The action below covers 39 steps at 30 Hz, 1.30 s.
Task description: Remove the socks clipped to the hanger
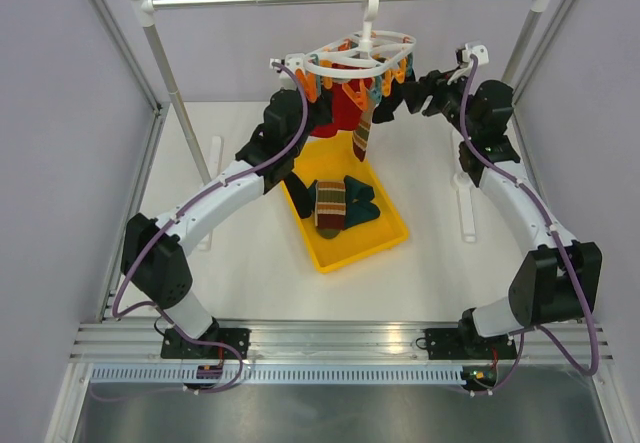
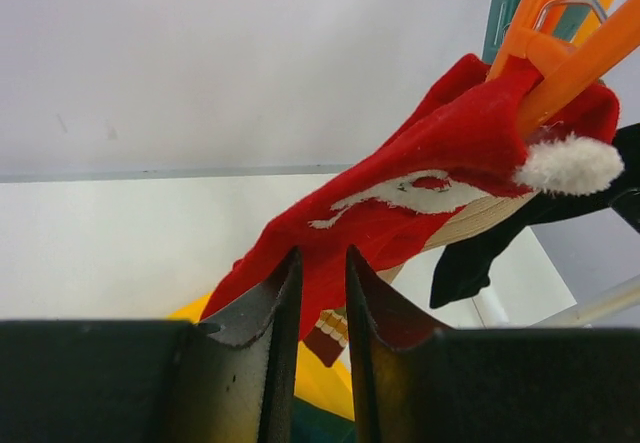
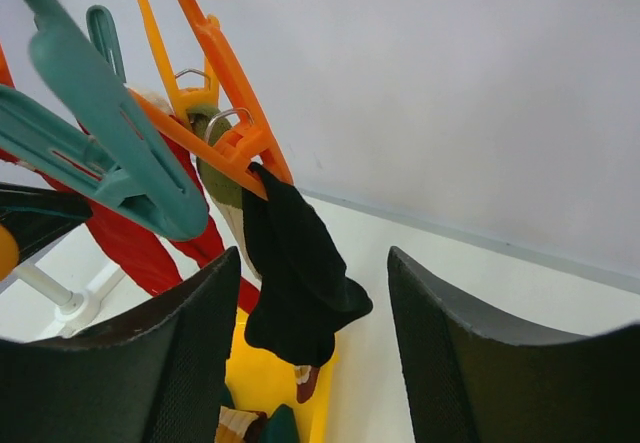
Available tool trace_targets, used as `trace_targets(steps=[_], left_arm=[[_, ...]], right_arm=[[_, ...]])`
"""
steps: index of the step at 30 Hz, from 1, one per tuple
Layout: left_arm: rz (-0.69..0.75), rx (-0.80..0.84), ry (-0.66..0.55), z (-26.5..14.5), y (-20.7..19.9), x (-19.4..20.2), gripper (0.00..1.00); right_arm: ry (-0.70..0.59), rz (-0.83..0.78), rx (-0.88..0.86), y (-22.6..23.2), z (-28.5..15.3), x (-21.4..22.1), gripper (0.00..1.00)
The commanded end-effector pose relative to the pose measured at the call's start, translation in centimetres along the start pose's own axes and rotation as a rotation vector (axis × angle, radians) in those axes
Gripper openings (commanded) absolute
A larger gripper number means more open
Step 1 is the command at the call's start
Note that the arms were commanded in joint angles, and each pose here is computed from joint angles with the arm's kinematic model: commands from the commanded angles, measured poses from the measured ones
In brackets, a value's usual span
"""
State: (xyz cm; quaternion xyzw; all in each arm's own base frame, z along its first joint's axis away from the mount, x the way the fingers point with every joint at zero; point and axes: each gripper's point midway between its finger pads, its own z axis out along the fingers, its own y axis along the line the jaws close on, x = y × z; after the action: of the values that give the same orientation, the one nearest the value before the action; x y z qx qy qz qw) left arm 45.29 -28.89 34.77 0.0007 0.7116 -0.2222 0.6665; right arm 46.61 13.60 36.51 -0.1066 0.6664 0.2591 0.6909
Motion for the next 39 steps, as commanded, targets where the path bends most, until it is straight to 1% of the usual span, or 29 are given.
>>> trace_targets(steps=[1,5,6,8,9,11,12,15,16,17,18,19,20,21,22,23,24,25,26,28,30,34,35,37,39], left_arm=[[-0.044,0.039,-0.040,-0.2,-1.1,-2.4,0.28],[-0.060,0.065,-0.029,-0.4,-1.5,-2.2,0.28],[-0.062,0.072,-0.030,-0.6,-1.6,-2.3,0.28],[-0.073,0.111,-0.015,-1.1,-2.3,-2.2,0.28],[-0.086,0.131,-0.025,-1.5,-2.7,-2.7,0.28],[-0.108,0.163,-0.007,-2.2,-3.1,-2.0,0.29],[-0.118,0.171,-0.008,-2.5,-3.1,-2.0,0.30],[-0.145,0.203,-0.007,-3.7,-3.5,-1.7,0.31],[-0.159,0.228,-0.028,-4.5,-3.9,-2.6,0.33],[-0.158,0.245,-0.015,-5.0,-4.0,-1.6,0.34],[-0.159,0.264,-0.022,-5.5,-4.4,-1.4,0.37],[-0.154,0.315,-0.051,-6.8,-5.4,-1.6,0.39],[-0.144,0.343,-0.062,-7.5,-6.1,-1.5,0.43],[-0.135,0.354,-0.073,-8.2,-6.6,-1.4,0.45],[-0.111,0.365,-0.067,-9.0,-7.5,-0.4,0.47],[-0.106,0.383,-0.087,-9.6,-8.2,-0.6,0.48],[-0.099,0.389,-0.094,-10.0,-8.7,-0.3,0.52],[-0.075,0.390,-0.093,-10.6,-9.6,0.7,0.54],[-0.070,0.396,-0.112,-10.8,-10.2,0.8,0.56],[-0.055,0.396,-0.111,-11.4,-11.3,1.9,0.59],[-0.057,0.388,-0.114,-11.3,-12.1,2.7,0.61],[-0.061,0.300,-0.120,-10.4,-12.4,4.3,0.64],[-0.061,0.298,-0.119,-10.1,-12.6,4.5,0.65],[-0.053,0.312,-0.118,-9.7,-13.8,4.9,0.65],[-0.036,0.313,-0.125,-9.4,-14.5,4.9,0.68]], right_arm=[[-0.066,-0.031,-0.039,1.0,0.3,-1.7,0.64],[-0.073,-0.034,-0.022,0.9,0.1,-1.9,0.54],[-0.078,-0.036,-0.020,0.9,0.0,-2.0,0.49],[-0.096,-0.040,-0.015,0.9,-0.2,-2.4,0.45],[-0.100,-0.037,-0.014,1.0,-0.3,-2.4,0.40],[-0.109,-0.032,-0.009,1.0,-0.4,-2.6,0.33],[-0.112,-0.031,-0.010,1.0,-0.6,-2.8,0.27],[-0.125,-0.024,0.015,1.1,-1.3,-3.4,0.16],[-0.117,-0.027,0.019,1.2,-1.5,-3.3,0.15],[-0.114,-0.029,0.028,1.3,-1.7,-3.4,0.13],[-0.125,-0.035,0.038,1.5,-2.2,-4.1,0.10],[-0.118,-0.034,0.043,1.7,-2.4,-4.1,0.10],[-0.118,-0.038,0.048,2.0,-2.6,-4.4,0.09],[-0.126,-0.042,0.061,2.2,-3.2,-5.0,0.08],[-0.105,-0.035,0.065,2.5,-3.4,-4.6,0.07],[-0.106,-0.037,0.069,2.8,-3.7,-4.9,0.07],[-0.117,-0.037,0.081,3.1,-4.2,-5.5,0.07],[-0.098,-0.029,0.090,3.2,-4.5,-5.3,0.07],[-0.107,-0.022,0.099,3.4,-5.0,-6.0,0.06],[-0.082,-0.003,0.114,3.5,-5.6,-5.8,0.05],[-0.072,0.012,0.117,3.9,-6.2,-6.2,0.05],[-0.067,0.026,0.137,4.2,-7.4,-7.0,0.04],[-0.084,0.025,0.136,4.5,-7.7,-7.8,0.04],[-0.053,0.036,0.147,4.4,-8.1,-7.2,0.04],[-0.041,0.041,0.149,4.6,-8.5,-7.2,0.03]])
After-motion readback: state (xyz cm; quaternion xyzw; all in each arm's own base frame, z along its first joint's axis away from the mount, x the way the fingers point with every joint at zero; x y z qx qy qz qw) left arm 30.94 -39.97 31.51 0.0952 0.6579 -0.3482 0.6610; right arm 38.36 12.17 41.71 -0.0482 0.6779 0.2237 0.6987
